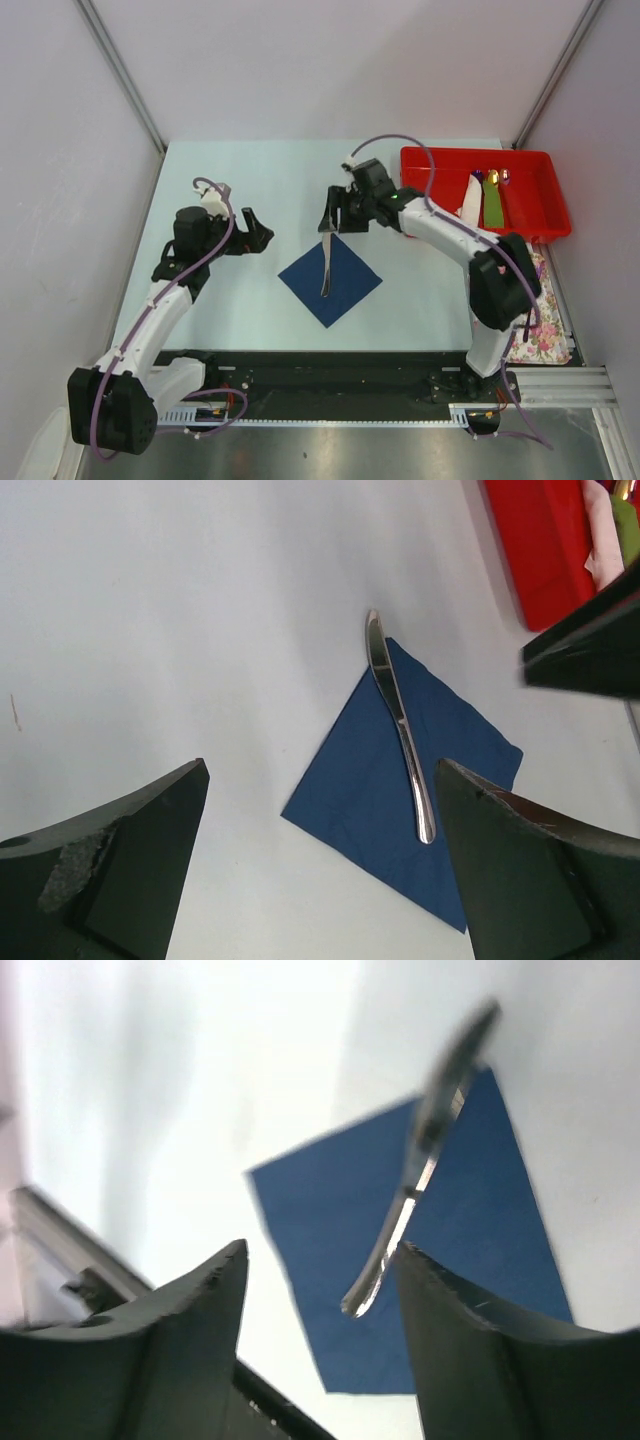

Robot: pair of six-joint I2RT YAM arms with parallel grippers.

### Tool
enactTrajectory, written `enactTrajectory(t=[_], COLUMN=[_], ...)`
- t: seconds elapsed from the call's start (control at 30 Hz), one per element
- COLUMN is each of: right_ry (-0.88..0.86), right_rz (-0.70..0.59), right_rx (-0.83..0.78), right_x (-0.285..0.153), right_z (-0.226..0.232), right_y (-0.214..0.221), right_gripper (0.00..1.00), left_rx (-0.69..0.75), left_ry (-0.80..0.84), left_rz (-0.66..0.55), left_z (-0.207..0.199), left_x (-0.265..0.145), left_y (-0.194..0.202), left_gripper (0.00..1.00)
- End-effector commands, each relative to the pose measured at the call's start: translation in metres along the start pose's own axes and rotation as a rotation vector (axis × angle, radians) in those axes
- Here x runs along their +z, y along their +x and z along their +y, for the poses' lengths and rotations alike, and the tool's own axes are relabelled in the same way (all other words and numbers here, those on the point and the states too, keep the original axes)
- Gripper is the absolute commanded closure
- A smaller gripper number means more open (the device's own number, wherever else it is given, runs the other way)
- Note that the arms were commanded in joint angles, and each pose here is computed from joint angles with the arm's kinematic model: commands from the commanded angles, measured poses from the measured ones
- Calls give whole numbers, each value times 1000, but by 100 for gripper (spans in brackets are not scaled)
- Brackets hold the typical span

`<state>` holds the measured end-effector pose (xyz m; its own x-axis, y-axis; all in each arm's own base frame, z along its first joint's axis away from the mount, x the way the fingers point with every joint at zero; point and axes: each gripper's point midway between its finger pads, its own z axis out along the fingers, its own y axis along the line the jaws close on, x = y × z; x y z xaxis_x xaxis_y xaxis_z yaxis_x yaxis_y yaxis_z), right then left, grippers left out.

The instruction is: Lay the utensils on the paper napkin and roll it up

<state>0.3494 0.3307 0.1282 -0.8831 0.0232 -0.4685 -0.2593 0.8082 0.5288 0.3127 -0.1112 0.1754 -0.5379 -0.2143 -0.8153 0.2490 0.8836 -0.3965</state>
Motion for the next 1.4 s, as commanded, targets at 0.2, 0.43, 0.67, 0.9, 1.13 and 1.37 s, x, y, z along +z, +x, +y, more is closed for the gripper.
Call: enactTrajectory(t=[0.2,0.43,0.67,0.9,1.13,1.37], right_ry=[-32,102,534,589,638,665], right_rz=[-332,-466,-267,10,163,192], right_rx=[-302,-40,1,168,302,350], right_x=[-155,-250,-300,-321,-303,-287], right_z=[-29,-150,-245,-315,-383,-417], right_y=[-82,-79,28,95,152,172], right_gripper=[27,22,22,23,32,41], left_rx=[164,187,191,199,225,218], left_ry=[82,126,136,263,253,238], left_rz=[-125,-104,-95,-74,-68,-63], left_z=[-20,-26,-28,-51,-53,-50], left_x=[-3,-1,11,20,28,30], left_y=[-53,-50,-61,-69,-74,-72], left_gripper=[0,0,0,0,0,0])
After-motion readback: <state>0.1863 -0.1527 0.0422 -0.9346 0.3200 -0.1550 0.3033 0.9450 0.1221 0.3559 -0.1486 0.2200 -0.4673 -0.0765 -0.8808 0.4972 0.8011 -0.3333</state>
